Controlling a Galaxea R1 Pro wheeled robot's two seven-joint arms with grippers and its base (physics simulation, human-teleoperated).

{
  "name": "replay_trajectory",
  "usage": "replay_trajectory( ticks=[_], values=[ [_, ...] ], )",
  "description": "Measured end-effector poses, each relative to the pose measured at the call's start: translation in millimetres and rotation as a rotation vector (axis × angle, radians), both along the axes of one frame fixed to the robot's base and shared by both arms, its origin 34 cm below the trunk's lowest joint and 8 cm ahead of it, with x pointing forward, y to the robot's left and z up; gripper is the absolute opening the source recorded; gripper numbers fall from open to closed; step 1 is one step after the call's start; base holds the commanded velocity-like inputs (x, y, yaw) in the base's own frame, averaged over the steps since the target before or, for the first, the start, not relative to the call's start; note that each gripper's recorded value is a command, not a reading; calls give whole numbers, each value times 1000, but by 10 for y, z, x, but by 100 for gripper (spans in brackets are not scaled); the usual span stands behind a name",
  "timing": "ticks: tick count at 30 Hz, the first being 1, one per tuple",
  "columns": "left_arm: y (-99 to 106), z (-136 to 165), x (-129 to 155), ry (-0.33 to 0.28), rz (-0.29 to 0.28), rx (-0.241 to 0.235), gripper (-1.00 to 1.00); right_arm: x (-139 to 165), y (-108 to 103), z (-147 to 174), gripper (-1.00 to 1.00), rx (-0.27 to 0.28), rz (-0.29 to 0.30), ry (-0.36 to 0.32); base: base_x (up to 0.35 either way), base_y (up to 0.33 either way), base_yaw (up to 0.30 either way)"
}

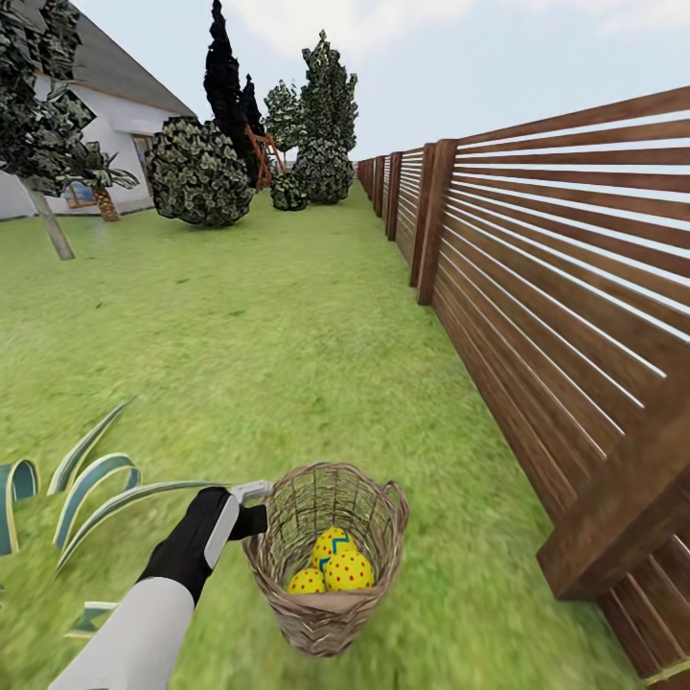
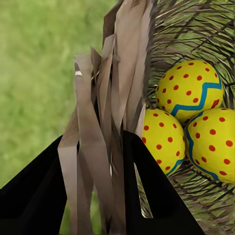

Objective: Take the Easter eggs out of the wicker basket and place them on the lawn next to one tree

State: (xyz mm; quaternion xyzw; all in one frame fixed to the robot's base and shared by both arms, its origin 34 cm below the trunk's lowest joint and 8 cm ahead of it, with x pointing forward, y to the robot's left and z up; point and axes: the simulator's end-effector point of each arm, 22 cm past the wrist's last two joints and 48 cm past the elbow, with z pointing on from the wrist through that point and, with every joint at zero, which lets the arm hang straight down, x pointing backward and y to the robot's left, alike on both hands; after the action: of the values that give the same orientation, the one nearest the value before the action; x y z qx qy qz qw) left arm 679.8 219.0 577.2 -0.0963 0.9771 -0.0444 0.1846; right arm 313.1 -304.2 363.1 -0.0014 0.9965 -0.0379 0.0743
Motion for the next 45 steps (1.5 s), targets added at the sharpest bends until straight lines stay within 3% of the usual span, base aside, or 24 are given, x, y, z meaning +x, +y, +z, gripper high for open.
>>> replay_trajectory(
  ticks=[37,45],
  values=[
    [8,-1,1,-1,0,2,-100,-12,22,-3,100,5,8,3,318,-68,29],
    [16,1,2,-1,-1,6,-100,-10,28,-3,100,6,5,2,318,0,254]
  ],
)
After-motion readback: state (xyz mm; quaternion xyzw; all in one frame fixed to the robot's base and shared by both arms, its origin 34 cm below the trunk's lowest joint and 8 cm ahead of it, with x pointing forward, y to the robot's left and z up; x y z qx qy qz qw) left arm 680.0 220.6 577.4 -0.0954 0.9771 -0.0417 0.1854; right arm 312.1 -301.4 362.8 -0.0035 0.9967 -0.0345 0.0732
